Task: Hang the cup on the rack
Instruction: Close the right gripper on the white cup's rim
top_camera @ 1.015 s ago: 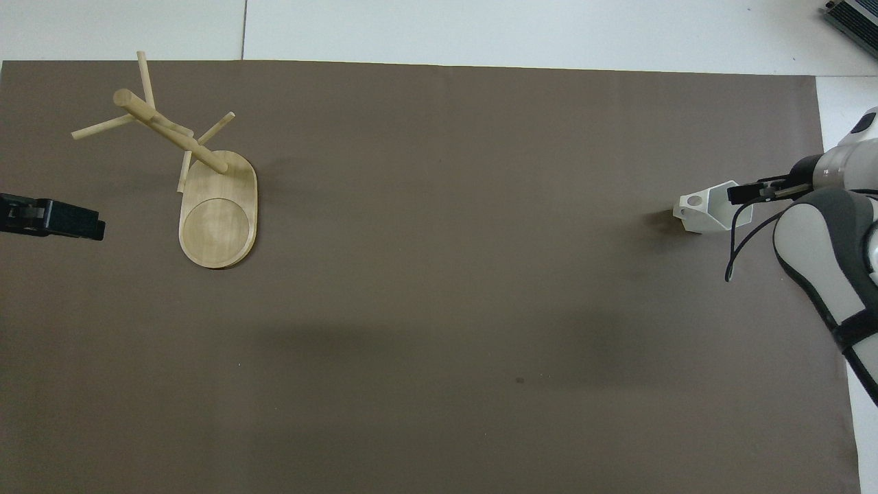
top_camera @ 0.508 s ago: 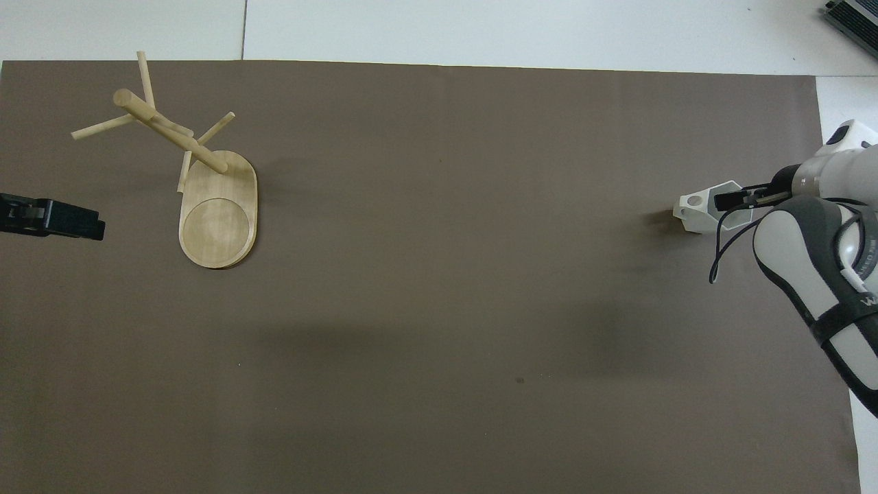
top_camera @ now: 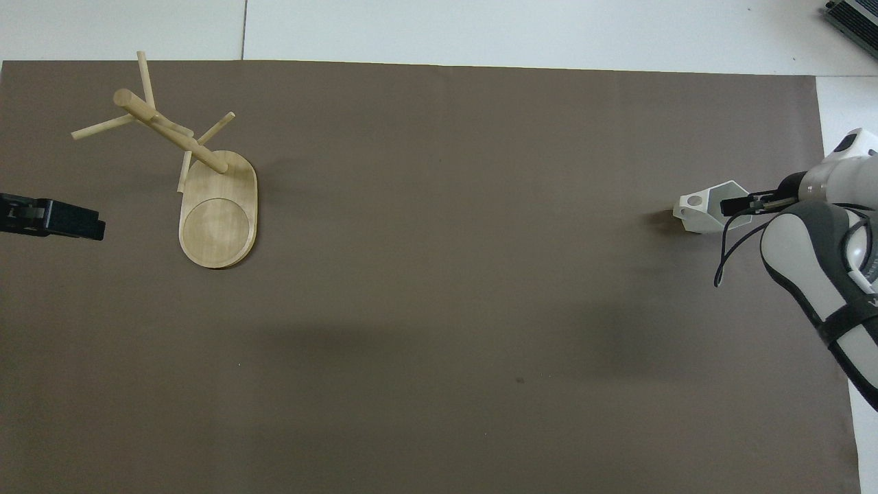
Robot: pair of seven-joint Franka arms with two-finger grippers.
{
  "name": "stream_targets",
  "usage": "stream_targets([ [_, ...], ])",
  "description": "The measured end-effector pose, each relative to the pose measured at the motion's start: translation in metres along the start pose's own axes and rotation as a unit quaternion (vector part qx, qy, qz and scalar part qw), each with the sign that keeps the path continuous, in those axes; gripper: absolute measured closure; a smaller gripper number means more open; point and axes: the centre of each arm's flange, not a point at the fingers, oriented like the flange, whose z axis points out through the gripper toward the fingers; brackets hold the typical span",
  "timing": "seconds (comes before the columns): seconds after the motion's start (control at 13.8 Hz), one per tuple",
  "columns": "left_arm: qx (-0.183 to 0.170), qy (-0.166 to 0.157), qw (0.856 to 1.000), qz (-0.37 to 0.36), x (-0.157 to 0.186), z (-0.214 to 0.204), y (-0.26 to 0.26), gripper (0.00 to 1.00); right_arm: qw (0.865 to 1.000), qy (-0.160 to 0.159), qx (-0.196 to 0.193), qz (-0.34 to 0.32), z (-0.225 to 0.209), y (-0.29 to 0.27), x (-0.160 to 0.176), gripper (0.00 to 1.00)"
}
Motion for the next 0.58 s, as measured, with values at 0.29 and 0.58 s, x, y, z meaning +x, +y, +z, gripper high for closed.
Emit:
stream_targets([
  [0.29, 0.000, 0.000, 1.000, 0.000, 0.0000, 0.0000, 0.0000, 0.00, 0.999, -0.005, 0.001, 0.044, 0.0043, 0.0004, -0.0039, 0.00],
  [0.58, 0.000, 0.000, 1.000, 0.000, 0.0000, 0.0000, 0.0000, 0.00, 0.997, -0.011, 0.003, 0.082, 0.0060, -0.0020, -0.0052, 0.00],
])
